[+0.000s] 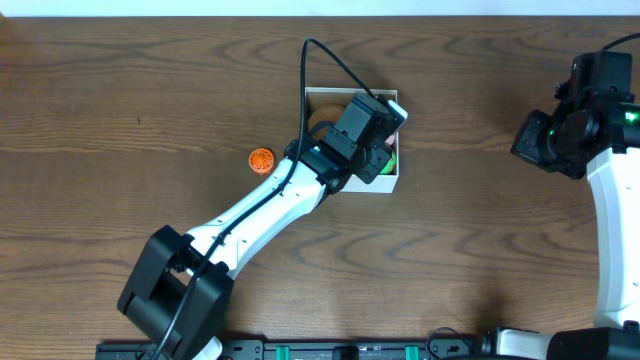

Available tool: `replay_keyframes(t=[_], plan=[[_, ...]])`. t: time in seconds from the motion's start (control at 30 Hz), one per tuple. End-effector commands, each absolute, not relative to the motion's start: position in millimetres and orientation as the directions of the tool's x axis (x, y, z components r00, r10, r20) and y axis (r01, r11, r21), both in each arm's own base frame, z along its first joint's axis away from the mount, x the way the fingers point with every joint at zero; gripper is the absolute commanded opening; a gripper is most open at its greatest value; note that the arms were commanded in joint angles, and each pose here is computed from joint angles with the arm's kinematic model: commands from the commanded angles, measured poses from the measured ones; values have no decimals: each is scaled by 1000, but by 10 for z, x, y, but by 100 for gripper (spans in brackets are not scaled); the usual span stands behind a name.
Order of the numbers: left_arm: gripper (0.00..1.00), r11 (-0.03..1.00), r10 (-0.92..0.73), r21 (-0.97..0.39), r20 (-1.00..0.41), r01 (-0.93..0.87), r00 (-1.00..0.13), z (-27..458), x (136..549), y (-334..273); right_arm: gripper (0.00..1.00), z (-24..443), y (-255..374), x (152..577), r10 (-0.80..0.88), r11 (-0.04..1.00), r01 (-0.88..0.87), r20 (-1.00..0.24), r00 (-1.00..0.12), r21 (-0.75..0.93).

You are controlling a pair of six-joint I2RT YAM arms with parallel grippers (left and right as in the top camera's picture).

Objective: Pack container

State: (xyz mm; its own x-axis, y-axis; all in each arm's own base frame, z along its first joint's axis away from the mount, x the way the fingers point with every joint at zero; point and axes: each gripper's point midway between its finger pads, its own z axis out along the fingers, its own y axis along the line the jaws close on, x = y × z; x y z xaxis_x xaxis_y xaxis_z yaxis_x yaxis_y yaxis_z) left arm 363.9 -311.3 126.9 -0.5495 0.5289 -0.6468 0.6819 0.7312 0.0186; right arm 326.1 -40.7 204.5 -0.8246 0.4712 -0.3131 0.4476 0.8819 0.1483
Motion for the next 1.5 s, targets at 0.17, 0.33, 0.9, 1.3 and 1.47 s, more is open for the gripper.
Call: replay_keyframes(t=[0.17,0.33,0.9,1.3,1.47], plan=[[6,724,571,-46,-521,688,-635,643,3512,-3132,1,2043,-407,3254,482,876,457,-309,-819,155],[6,724,587,-48,-480,688,-652,433,3485,-3118,2,2044,-407,3256,482,876,457,-310,-819,156],[9,746,503,17,-669,666,-547,1412,3662,-3117,1,2044,-406,3255,482,876,457,-310,-819,156],[11,719,515,60,-714,693,-473,1395,3821,-3244,1,2043,-406,3254,482,876,457,-309,-820,156],[11,706,527,96,-733,701,-430,1275,3994,-3290,1,2043,-370,3253,482,876,450,-300,-823,173]])
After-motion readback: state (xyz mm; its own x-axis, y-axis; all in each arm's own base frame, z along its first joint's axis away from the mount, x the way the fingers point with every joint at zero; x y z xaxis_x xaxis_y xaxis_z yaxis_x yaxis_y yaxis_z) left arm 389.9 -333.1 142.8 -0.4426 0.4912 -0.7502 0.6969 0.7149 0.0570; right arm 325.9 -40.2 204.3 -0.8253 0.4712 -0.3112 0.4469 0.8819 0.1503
